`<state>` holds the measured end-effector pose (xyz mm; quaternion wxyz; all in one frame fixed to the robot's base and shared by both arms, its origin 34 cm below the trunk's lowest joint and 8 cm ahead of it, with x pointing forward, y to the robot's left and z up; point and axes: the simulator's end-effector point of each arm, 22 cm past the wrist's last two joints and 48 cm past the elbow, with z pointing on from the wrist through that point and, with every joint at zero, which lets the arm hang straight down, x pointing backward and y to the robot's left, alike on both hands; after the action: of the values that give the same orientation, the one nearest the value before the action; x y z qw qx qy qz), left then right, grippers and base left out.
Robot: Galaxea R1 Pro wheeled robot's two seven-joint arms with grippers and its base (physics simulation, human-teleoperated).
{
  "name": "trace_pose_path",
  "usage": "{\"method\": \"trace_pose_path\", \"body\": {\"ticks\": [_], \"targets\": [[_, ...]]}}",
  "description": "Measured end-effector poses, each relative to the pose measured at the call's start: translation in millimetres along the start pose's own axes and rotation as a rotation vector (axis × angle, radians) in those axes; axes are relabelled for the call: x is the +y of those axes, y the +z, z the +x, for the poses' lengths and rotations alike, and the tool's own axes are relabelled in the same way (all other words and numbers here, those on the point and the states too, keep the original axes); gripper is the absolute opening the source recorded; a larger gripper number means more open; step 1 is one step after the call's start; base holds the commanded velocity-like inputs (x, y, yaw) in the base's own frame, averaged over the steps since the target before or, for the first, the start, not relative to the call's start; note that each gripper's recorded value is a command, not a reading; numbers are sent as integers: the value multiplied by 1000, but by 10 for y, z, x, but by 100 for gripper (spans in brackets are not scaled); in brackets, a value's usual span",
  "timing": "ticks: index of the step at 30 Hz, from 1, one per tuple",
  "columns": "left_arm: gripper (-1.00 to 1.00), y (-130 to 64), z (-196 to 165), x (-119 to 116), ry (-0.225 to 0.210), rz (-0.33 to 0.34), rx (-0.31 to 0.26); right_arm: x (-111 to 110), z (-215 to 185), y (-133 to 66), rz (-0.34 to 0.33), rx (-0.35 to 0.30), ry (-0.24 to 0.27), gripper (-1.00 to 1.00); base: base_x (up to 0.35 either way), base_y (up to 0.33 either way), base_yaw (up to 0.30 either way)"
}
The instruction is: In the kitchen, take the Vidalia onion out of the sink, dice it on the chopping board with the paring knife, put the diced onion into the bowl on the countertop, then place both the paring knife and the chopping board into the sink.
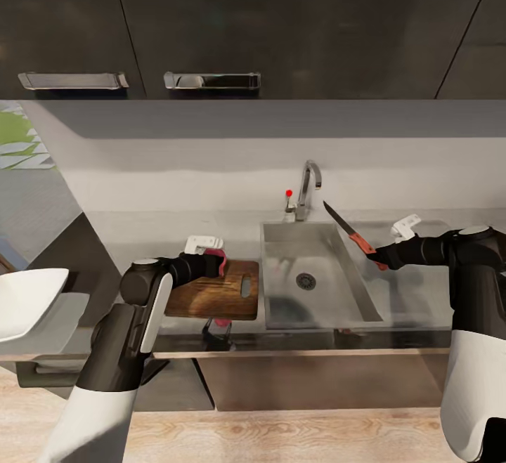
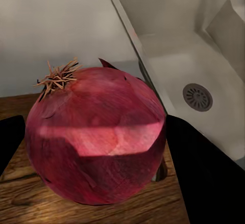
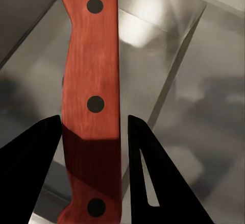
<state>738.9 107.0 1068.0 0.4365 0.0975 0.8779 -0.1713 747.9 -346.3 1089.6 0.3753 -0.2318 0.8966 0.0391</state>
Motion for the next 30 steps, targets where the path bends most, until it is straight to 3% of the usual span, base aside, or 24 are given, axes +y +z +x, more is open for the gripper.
{"method": "trace_pose_path", "body": {"ticks": [5,14,17,21,30], "targets": [[-100,7,13,2,-1,-1,3,0,-2,1,0,0,0,-100,5,0,0],[-100,131,239,48,-18,-2,64,2,1,2,0,1,0,-100,0,0,0],[-100,271,577,261,-69,-30,145,7,0,8,-1,0,0,-100,0,0,0],[-100,273,631,417,-125,-42,146,17,-5,9,-3,0,-1,-100,0,0,0],[-100,279,618,421,-130,-43,142,100,-38,48,-19,-8,2,-100,0,0,0]]}}
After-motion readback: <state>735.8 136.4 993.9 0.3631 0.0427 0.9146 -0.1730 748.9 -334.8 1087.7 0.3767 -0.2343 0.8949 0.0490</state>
